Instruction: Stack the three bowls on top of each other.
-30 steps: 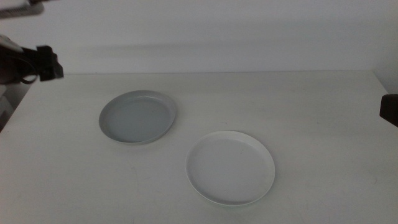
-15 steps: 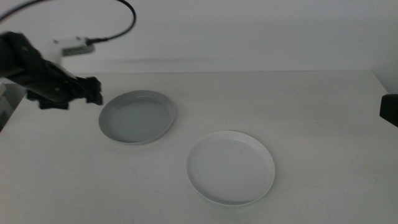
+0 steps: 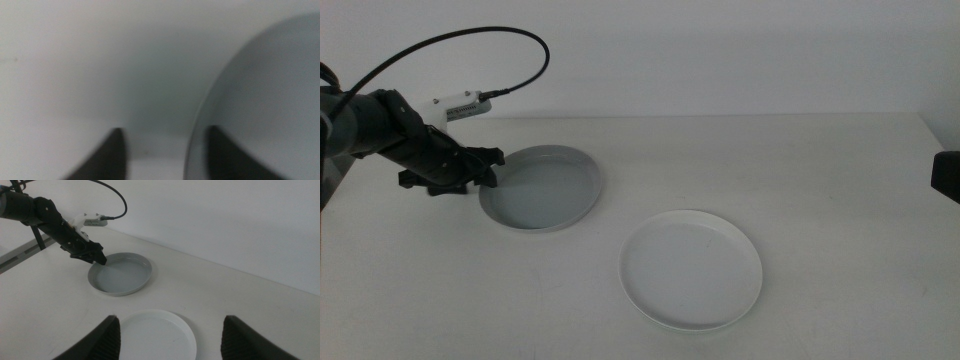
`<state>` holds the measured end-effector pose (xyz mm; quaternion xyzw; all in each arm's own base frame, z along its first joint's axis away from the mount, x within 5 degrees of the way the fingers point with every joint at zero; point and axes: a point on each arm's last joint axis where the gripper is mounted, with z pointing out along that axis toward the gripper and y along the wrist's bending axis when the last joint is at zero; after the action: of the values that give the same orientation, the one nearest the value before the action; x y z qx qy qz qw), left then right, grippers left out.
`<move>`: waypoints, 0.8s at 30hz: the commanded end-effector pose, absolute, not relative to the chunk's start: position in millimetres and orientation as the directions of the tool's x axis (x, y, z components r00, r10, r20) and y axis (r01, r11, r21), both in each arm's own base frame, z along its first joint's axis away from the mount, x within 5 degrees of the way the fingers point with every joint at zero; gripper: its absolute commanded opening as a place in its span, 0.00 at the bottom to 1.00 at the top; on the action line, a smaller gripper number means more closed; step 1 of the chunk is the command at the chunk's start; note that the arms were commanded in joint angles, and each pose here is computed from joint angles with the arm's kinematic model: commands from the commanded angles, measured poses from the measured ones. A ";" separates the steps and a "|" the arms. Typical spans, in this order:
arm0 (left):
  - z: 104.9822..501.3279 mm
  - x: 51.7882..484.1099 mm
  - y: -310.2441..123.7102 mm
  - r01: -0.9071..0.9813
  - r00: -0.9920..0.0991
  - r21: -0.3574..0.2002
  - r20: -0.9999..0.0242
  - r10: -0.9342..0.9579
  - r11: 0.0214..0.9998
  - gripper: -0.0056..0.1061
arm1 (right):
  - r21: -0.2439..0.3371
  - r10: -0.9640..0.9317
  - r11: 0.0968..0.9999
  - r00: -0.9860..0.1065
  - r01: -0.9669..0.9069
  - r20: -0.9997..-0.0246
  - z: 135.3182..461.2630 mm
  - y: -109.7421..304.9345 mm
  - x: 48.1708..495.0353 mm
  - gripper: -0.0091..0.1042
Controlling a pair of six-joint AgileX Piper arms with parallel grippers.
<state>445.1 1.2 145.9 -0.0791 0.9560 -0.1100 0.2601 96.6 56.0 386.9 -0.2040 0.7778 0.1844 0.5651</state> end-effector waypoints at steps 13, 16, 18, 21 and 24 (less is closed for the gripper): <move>256.2 407.0 -15.2 -0.009 -0.796 -0.331 -0.569 -0.207 0.944 0.05 | 0.042 -0.067 0.861 -0.197 -0.507 -0.978 400.2 54.0 98.4 0.54; 286.8 372.4 -38.8 0.067 -0.768 -0.327 -0.620 -0.160 0.943 0.05 | 0.042 -0.067 0.861 -0.197 -0.507 -0.978 400.2 54.0 98.4 0.54; 297.7 350.5 -58.7 0.126 -0.754 -0.325 -0.646 -0.122 0.937 0.05 | 0.042 -0.067 0.861 -0.197 -0.507 -0.978 400.2 54.0 98.4 0.54; 301.7 329.7 -89.7 0.214 -0.746 -0.323 -0.663 -0.059 0.922 0.05 | 0.042 -0.067 0.861 -0.197 -0.507 -0.978 400.2 54.0 98.4 0.54; 295.6 320.8 -118.5 0.267 -0.763 -0.338 -0.646 -0.016 0.902 0.05 | 0.042 -0.067 0.861 -0.197 -0.507 -0.978 400.2 54.0 98.4 0.54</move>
<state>325.3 -105.7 275.0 0.0747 0.9337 -0.1875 0.2956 96.6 56.0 386.9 -0.2040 0.7778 0.1844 0.5651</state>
